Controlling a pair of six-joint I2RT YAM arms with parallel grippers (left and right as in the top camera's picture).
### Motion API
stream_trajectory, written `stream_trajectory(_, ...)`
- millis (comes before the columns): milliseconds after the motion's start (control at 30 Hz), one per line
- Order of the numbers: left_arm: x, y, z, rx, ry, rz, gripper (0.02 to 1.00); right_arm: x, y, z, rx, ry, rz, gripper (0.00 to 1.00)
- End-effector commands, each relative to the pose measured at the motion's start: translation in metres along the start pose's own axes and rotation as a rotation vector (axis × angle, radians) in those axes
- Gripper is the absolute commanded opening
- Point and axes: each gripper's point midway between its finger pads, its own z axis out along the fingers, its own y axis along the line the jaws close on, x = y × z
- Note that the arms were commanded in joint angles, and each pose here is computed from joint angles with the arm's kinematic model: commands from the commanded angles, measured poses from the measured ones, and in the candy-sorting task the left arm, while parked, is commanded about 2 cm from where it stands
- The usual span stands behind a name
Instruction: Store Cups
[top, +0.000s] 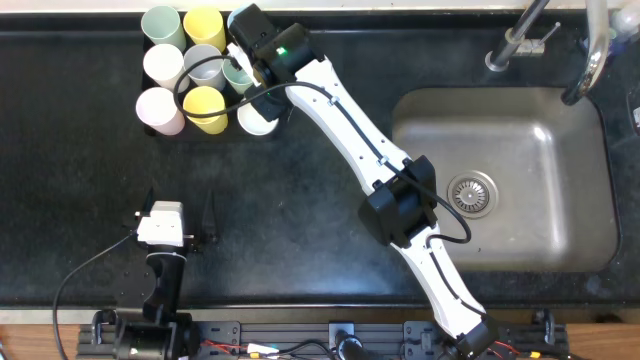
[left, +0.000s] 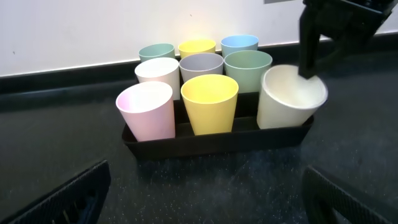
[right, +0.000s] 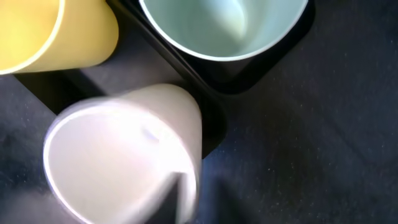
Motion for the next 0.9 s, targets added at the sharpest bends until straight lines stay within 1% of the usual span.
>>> stream_trajectory(33, -0.001, 0.000, 0.000, 0.003, -0.008, 0.018, 0.998, -0.005, 0.002, -0.002, -0.011, -0.019, -0.007, 0.919)
stream_trajectory(67, -0.001, 0.000, 0.000, 0.003, -0.008, 0.018, 0.998, -0.005, 0.002, -0.002, -0.011, -0.019, -0.007, 0.969)
stream_trajectory(133, -0.001, 0.000, 0.000, 0.003, -0.008, 0.018, 1.000, -0.005, 0.001, -0.002, -0.008, -0.019, -0.007, 0.991)
stream_trajectory(333, -0.001, 0.000, 0.000, 0.003, -0.008, 0.018, 0.998, -0.003, -0.001, -0.005, 0.005, -0.011, -0.006, 0.996)
stream_trajectory(400, -0.001, 0.000, 0.000, 0.003, -0.008, 0.018, 0.998, -0.002, -0.006, -0.016, 0.029, -0.017, -0.002, 0.996)
stream_trajectory(500, -0.001, 0.000, 0.000, 0.003, -0.008, 0.018, 0.998, -0.004, -0.015, -0.041, 0.039, -0.051, 0.032, 0.996)
stream_trajectory(633, -0.001, 0.000, 0.000, 0.003, -0.008, 0.018, 0.998, -0.006, -0.038, -0.099, 0.064, -0.145, 0.101, 0.996)
stream_trajectory(733, -0.001, 0.000, 0.000, 0.003, -0.008, 0.018, 0.998, 0.002, -0.065, -0.149, 0.088, -0.217, 0.216, 0.998)
stream_trajectory(800, -0.001, 0.000, 0.000, 0.003, -0.008, 0.018, 0.998, 0.017, -0.083, -0.179, 0.102, -0.242, 0.296, 0.998)
stream_trajectory(900, -0.001, 0.000, 0.000, 0.003, -0.008, 0.018, 0.998, 0.050, -0.109, -0.212, 0.142, -0.225, 0.366, 0.998)
